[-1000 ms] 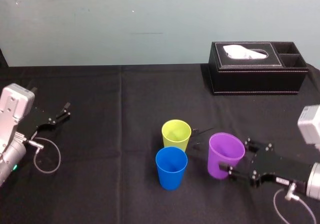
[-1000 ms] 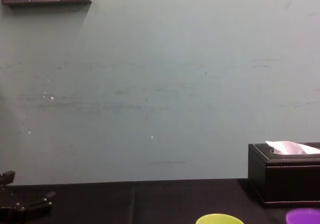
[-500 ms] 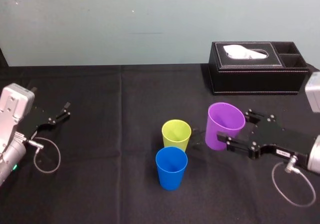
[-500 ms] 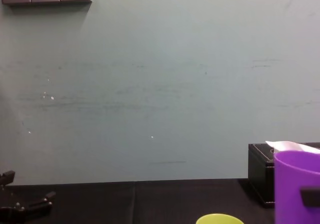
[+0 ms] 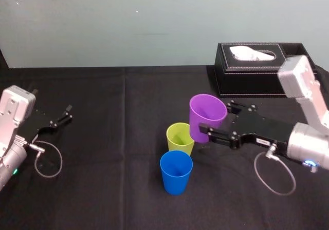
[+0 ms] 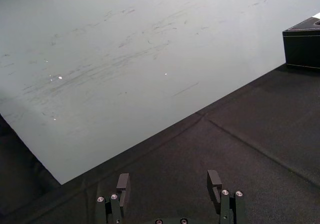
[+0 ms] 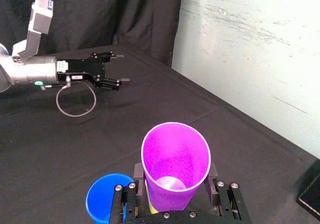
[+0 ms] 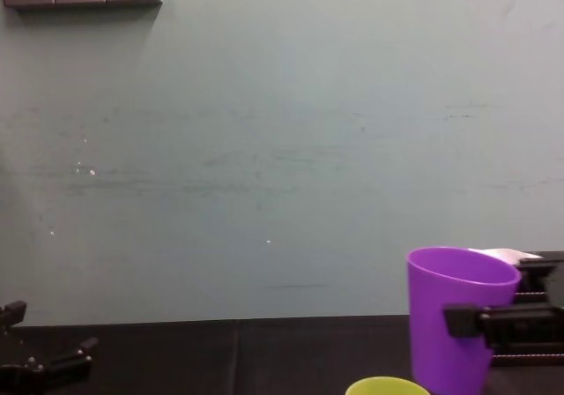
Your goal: Stack the three plastic cups sequentially using one hand.
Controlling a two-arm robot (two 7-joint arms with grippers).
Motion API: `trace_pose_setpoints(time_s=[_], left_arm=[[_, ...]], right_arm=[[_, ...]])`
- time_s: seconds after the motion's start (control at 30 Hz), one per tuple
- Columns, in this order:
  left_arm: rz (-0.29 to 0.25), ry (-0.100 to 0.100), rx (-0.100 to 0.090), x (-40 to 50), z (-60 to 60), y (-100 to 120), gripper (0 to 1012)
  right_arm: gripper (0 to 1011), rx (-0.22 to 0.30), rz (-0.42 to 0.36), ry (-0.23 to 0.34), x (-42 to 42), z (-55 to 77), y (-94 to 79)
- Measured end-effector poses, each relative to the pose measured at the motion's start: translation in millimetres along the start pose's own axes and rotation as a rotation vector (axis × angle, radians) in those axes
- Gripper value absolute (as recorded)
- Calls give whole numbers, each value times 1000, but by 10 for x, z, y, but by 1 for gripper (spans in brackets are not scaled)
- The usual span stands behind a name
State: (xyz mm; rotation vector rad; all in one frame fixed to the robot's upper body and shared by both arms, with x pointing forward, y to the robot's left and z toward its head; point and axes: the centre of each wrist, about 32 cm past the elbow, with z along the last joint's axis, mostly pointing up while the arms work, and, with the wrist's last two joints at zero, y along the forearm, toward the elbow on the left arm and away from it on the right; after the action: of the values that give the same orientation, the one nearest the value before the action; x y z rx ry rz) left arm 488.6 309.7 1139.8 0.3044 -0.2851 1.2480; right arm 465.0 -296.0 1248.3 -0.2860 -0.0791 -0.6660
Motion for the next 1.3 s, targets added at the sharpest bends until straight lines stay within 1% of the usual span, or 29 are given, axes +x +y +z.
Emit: trace_pose_setpoints(time_s=[0.13, 0.47, 0.9, 1.3], left_arm=[[0, 0, 0, 0, 0, 0, 1010], [0, 0, 0, 0, 0, 0, 1010], [0, 0, 0, 0, 0, 0, 1010], [0, 0, 0, 0, 0, 0, 1010]], right_arm=[[718, -6, 3, -2, 19, 25, 120], [718, -16, 6, -10, 16, 48, 292], [718, -35, 6, -11, 1, 22, 411], [718, -45, 12, -14, -23, -16, 475]])
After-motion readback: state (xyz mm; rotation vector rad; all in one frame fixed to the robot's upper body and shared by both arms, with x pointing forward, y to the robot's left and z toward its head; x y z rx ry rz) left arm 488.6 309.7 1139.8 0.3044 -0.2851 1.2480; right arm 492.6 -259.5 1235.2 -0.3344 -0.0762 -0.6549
